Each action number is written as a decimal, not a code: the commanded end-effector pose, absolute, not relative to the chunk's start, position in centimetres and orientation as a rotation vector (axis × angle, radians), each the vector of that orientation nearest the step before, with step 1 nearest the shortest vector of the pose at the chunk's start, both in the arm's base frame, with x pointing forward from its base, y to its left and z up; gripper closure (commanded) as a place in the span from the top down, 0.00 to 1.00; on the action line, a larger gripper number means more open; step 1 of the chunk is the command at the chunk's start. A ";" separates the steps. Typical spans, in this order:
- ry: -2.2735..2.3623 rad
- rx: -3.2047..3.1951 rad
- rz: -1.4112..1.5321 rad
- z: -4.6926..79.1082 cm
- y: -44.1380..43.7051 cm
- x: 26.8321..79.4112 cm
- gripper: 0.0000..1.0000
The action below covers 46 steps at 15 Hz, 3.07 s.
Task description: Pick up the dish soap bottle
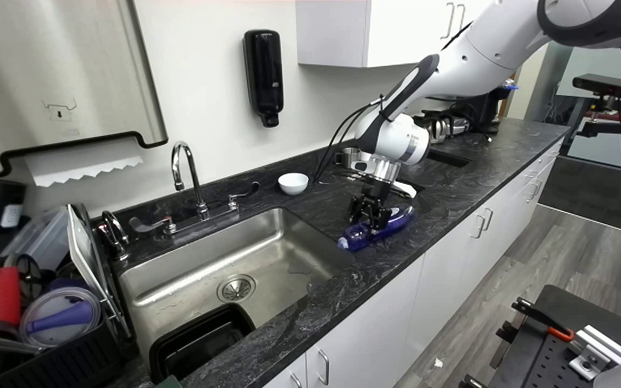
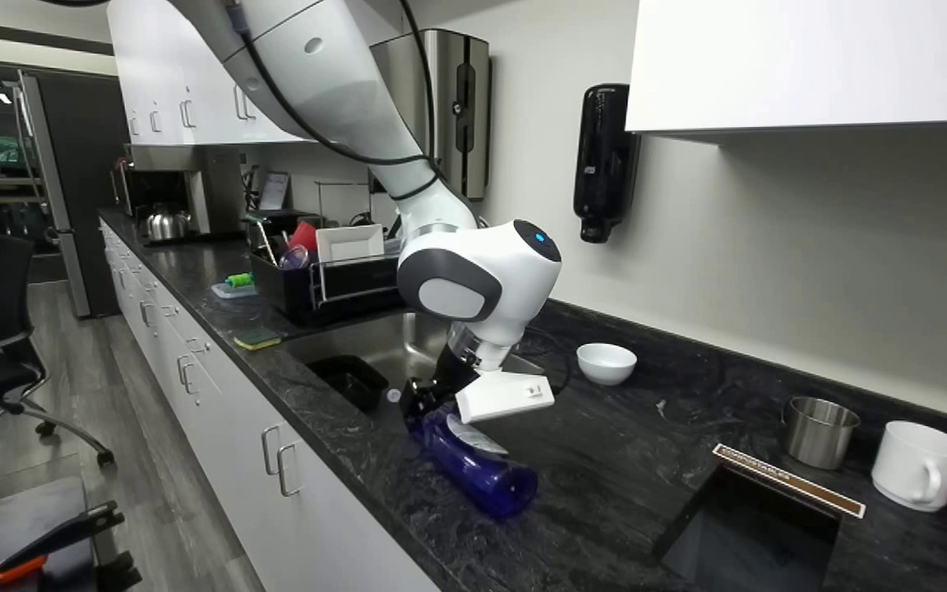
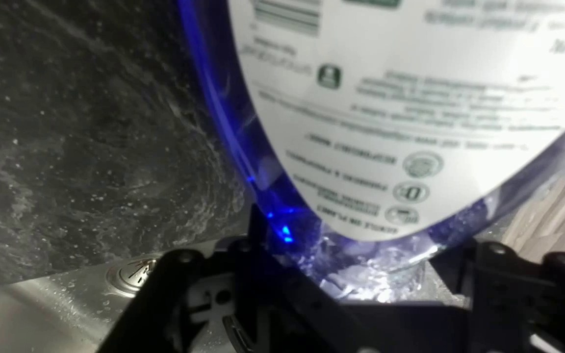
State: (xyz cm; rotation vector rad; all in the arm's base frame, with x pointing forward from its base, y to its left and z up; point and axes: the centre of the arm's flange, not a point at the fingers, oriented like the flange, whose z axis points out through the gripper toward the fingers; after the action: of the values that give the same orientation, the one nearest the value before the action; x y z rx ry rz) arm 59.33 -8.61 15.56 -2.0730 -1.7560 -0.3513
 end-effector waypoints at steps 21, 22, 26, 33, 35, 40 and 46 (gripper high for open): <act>-1.750 -2.081 -0.367 14.9 -9.0 60.6 0.53; -1.752 -2.079 -0.367 14.8 -8.8 60.6 0.53; -1.741 -2.070 -0.364 14.7 -8.4 60.6 0.53; -1.720 -2.079 -0.328 14.6 -8.2 60.5 1.00; -1.720 -2.091 -0.318 14.7 -8.0 60.6 1.00; -1.750 -2.142 -0.276 15.7 -7.3 61.0 1.00; -1.805 -2.171 -0.158 17.3 -5.6 61.1 1.00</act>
State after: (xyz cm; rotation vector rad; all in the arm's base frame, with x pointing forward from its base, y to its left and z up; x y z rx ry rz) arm 61.46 -6.15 16.53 -2.1434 -1.7753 -0.2082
